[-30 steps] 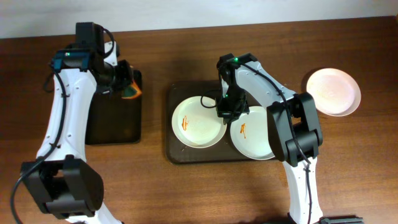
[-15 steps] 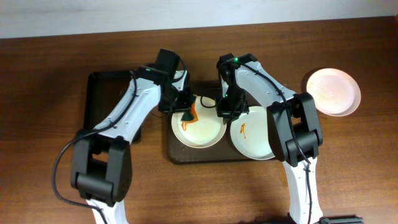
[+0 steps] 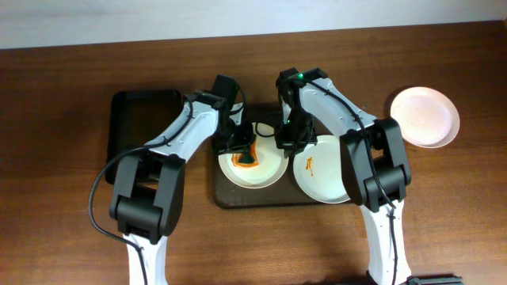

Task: Clean dirty plates on tray and stack at the side
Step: 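Scrub the left plate with the sponge in the left gripper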

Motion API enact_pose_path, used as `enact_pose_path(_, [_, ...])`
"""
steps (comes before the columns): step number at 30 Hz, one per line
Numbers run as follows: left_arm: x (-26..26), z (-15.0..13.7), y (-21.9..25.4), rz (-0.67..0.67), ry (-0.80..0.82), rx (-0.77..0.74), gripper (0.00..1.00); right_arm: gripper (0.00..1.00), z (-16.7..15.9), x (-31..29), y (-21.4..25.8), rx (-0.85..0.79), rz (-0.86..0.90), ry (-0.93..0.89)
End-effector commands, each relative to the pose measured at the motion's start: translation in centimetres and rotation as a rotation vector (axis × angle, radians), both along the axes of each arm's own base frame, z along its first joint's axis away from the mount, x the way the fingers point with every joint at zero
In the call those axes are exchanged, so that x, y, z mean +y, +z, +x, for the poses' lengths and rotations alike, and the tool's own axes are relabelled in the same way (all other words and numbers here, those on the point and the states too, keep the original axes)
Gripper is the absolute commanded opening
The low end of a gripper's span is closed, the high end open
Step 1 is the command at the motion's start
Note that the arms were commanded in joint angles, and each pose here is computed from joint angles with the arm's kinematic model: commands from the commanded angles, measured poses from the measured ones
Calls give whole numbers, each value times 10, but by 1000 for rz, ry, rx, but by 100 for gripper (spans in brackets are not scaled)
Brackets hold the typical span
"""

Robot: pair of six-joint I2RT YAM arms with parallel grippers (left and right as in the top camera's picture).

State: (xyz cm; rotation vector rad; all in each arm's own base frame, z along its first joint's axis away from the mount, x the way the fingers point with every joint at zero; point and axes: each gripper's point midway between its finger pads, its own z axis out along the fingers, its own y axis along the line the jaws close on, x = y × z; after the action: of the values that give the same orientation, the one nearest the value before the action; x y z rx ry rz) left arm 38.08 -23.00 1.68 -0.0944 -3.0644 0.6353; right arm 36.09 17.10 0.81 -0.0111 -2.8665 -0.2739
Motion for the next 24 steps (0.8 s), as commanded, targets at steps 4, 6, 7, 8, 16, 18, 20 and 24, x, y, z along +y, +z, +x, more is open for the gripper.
enact_pose_path(4, [94, -5, -24, 557, 28, -38, 0, 4, -4, -3, -9, 6, -42, 8])
enact_pose_path(6, [113, -10, -20, 661, 18, -30, 0, 4, -3, -3, -9, 5, -42, 8])
enact_pose_path(7, [115, -11, -17, 671, 16, -25, 0, 4, -3, -3, -10, 2, -41, 8])
enact_pose_path(8, [114, -10, -13, 670, 16, -26, 0, 4, -3, -3, -10, 2, -41, 8])
enact_pose_path(16, [67, 29, 40, 457, 51, -110, 0, 4, -3, -3, -9, 3, -41, 8])
enact_pose_path(18, [42, 25, 36, 315, 38, -74, 0, 4, -3, -3, -10, 3, -41, 8])
enact_pose_path(20, [27, 20, 30, 234, 26, -44, 0, 4, -3, -3, -9, 3, -41, 8])
enact_pose_path(24, [4, 2, 16, 144, -9, 16, 0, 4, -1, -2, -10, -5, -38, 7])
